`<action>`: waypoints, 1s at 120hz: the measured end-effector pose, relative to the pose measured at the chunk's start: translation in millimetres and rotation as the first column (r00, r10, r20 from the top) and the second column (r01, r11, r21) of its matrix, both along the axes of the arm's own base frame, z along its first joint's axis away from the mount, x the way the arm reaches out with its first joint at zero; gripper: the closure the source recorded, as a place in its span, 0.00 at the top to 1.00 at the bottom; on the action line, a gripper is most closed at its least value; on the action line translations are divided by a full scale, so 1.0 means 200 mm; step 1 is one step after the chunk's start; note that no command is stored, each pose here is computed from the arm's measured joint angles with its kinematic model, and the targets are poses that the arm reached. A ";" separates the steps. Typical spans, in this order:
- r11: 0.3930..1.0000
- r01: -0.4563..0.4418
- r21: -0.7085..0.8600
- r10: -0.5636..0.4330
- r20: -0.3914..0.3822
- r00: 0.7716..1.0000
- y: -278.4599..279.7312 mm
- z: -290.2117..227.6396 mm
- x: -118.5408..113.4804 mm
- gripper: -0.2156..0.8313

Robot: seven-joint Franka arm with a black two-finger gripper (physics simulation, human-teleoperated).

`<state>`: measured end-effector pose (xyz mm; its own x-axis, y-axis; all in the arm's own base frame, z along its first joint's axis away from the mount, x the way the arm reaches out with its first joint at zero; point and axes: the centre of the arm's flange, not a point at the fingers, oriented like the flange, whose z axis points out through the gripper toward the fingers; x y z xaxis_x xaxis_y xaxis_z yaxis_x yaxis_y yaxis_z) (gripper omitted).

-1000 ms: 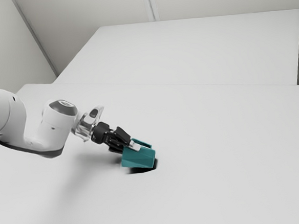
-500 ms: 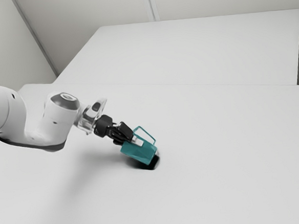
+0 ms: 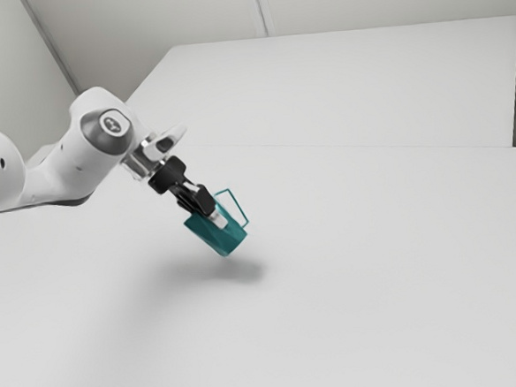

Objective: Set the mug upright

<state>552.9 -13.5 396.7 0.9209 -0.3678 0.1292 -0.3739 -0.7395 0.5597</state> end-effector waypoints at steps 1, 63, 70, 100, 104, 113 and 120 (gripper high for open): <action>1.000 0.004 0.007 -0.004 0.000 1.000 0.00 0.00 0.00 0.04; 0.900 0.136 0.413 -0.154 0.010 0.988 -0.11 0.08 0.09 0.04; 0.883 0.137 0.450 -0.163 0.020 0.986 -0.12 0.07 0.10 0.04; 0.842 0.096 0.531 -0.154 0.067 0.986 -0.11 0.04 0.16 0.04; 0.841 0.090 0.534 -0.150 0.071 0.986 -0.11 0.03 0.16 0.04; 0.839 0.077 0.539 -0.140 0.076 0.987 -0.11 0.01 0.17 0.04; 0.838 0.071 0.540 -0.132 0.075 0.988 -0.11 -0.02 0.18 0.04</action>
<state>589.6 -34.8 392.7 0.8668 -0.4982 -0.0216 -0.4971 -0.8667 0.0415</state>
